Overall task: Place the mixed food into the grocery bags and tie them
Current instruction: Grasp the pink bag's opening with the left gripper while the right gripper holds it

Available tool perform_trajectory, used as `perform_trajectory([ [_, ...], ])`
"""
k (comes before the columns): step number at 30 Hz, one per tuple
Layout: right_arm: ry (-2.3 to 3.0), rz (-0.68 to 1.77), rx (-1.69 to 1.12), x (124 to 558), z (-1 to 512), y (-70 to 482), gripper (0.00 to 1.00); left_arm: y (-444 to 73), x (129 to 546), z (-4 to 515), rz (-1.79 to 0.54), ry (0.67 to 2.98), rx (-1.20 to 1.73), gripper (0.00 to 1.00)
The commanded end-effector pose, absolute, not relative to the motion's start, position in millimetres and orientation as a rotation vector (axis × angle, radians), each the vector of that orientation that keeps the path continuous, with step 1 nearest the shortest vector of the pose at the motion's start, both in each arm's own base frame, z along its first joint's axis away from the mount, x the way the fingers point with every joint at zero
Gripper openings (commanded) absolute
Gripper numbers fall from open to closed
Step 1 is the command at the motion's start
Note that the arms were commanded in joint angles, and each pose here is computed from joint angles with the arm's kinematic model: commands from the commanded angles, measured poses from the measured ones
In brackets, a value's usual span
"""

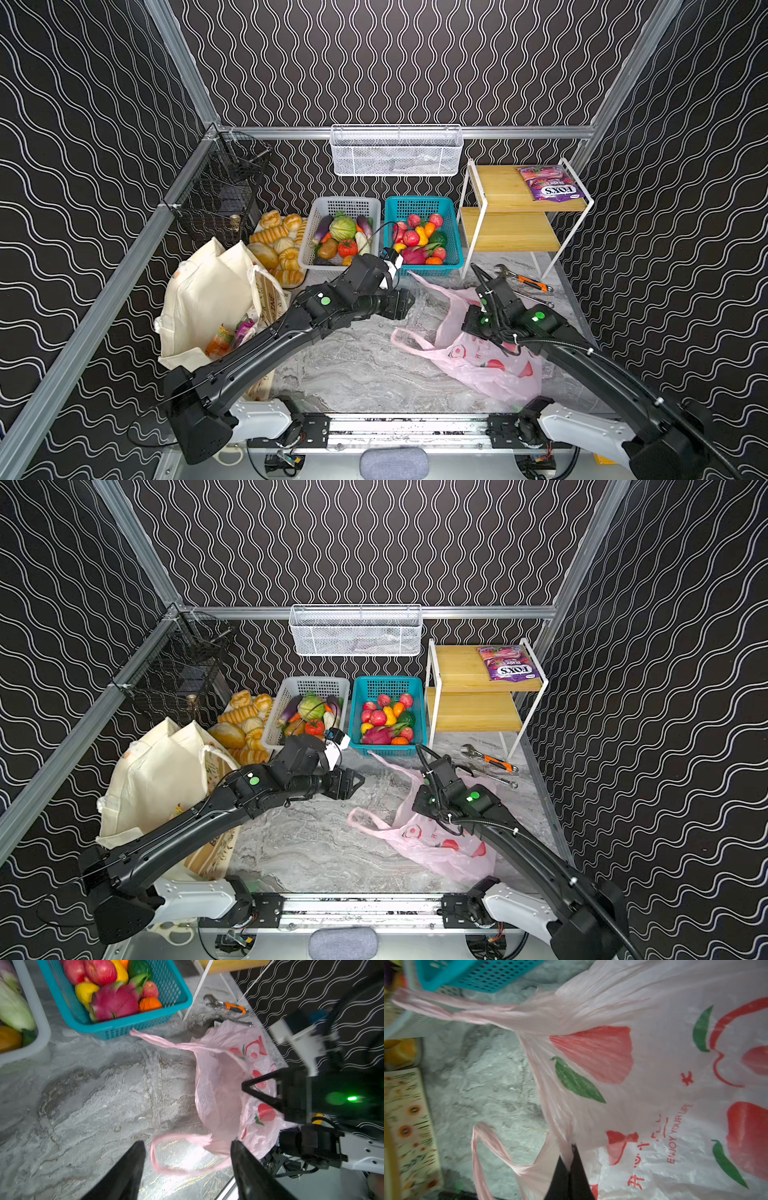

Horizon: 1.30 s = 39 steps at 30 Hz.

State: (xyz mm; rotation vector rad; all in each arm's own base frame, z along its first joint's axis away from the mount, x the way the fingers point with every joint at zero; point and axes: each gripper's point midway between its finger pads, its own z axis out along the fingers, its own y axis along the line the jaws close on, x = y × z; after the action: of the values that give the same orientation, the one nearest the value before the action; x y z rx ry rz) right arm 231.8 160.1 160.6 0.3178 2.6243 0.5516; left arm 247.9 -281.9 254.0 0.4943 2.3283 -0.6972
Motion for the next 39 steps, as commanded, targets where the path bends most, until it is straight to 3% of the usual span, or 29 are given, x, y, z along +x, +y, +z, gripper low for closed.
perform_trajectory([
  [1, 2.516, 0.836, 0.076, 229, 202, 197, 0.00, -279, 246, 245, -0.677, 2.337, 0.511, 0.66],
  [9, 2.446, 0.970, -0.094, 229, 230, 220, 0.00, -302, 236, 247, -0.831, 2.296, 0.617, 0.67],
  [15, 2.394, 1.043, -0.104, 239, 239, 234, 0.00, -310, 227, 258, -0.917, 2.238, 0.685, 0.63],
  [23, 2.338, 1.034, -0.008, 255, 247, 232, 0.00, -281, 233, 223, -0.679, 2.437, 0.595, 0.50],
  [27, 2.352, 0.947, 0.050, 262, 239, 222, 0.00, -274, 225, 222, -0.686, 2.455, 0.573, 0.54],
  [31, 2.342, 0.897, 0.123, 266, 238, 212, 0.00, -226, 231, 210, -0.345, 2.579, 0.462, 0.58],
  [33, 2.335, 0.873, 0.157, 266, 237, 206, 0.00, -206, 234, 216, -0.198, 2.593, 0.424, 0.66],
  [35, 2.319, 0.893, 0.148, 266, 238, 207, 0.00, -212, 237, 231, -0.251, 2.540, 0.431, 0.71],
  [39, 2.314, 0.960, 0.111, 262, 243, 216, 0.00, -240, 241, 273, -0.583, 2.299, 0.378, 0.79],
])
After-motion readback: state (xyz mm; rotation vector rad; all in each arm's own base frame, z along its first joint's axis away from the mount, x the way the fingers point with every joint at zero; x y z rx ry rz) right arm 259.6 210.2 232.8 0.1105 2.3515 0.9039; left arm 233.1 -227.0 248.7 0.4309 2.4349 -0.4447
